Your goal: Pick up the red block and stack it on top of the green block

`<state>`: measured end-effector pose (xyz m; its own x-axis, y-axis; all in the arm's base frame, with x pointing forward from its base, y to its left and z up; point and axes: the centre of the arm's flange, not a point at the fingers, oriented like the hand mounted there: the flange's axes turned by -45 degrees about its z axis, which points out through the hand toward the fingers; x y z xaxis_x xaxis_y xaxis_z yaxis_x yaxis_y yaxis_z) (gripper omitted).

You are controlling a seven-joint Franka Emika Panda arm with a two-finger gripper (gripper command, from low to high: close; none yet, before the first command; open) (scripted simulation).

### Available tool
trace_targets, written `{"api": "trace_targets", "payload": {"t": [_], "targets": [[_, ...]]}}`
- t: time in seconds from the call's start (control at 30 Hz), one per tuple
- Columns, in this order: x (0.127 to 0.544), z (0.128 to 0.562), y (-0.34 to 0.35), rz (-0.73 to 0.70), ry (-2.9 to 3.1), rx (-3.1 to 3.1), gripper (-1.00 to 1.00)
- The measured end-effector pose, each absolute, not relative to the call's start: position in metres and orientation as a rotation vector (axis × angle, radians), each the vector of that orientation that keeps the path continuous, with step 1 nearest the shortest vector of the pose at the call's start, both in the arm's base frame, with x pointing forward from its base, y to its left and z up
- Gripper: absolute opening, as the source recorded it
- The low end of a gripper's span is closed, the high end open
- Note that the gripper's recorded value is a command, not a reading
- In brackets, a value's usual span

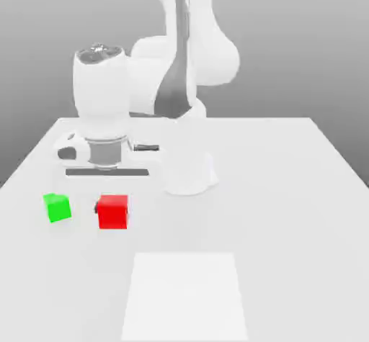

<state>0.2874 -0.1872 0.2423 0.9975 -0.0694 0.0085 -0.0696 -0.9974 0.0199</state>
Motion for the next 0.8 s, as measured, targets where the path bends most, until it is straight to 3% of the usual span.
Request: {"api": "trace_targets", "payload": {"t": [0.3,0.8], "targets": [[0.159,0.245,-0.301,0.004,-0.533,3.102,-1.00],[0.158,0.190,-0.304,0.034,-0.551,3.142,-1.00]]}}
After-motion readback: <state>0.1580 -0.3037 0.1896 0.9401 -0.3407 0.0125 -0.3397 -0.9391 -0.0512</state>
